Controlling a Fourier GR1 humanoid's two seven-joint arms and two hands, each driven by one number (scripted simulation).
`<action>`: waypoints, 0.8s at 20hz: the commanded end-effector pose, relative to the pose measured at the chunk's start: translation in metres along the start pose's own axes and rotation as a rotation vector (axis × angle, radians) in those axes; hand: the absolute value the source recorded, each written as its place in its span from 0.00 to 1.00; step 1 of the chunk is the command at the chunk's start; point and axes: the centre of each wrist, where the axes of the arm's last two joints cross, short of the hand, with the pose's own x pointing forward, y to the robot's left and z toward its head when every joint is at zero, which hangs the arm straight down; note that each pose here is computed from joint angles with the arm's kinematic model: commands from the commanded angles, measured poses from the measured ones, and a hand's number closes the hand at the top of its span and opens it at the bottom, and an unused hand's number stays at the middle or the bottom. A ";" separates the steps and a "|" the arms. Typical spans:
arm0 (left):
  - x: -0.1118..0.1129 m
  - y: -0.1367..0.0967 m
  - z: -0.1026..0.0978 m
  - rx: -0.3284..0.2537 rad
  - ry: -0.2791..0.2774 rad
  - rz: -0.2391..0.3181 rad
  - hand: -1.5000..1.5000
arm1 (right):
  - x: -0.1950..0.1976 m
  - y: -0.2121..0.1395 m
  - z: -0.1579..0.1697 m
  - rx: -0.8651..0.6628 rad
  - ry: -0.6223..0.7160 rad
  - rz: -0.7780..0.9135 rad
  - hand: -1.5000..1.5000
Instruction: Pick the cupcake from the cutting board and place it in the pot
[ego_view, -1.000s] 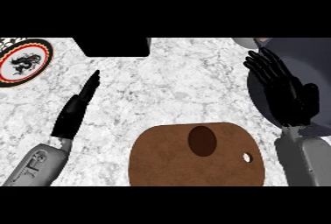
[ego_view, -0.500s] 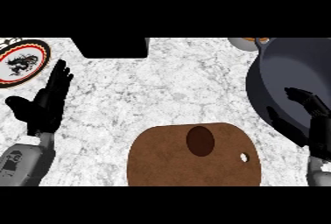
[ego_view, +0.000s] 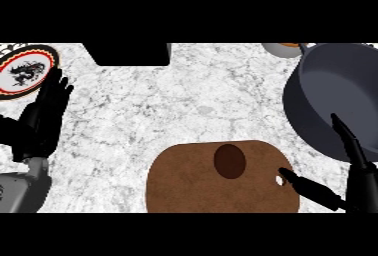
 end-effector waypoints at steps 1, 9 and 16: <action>0.001 0.005 0.007 -0.011 -0.007 -0.004 0.50 | 0.032 0.002 0.005 0.163 0.078 0.099 0.00; -0.001 -0.003 0.002 -0.016 0.001 -0.002 0.50 | 0.077 0.008 -0.016 0.522 0.246 0.365 0.00; 0.009 -0.013 0.002 0.004 -0.014 -0.001 0.50 | 0.118 0.060 -0.036 0.694 0.370 0.417 0.00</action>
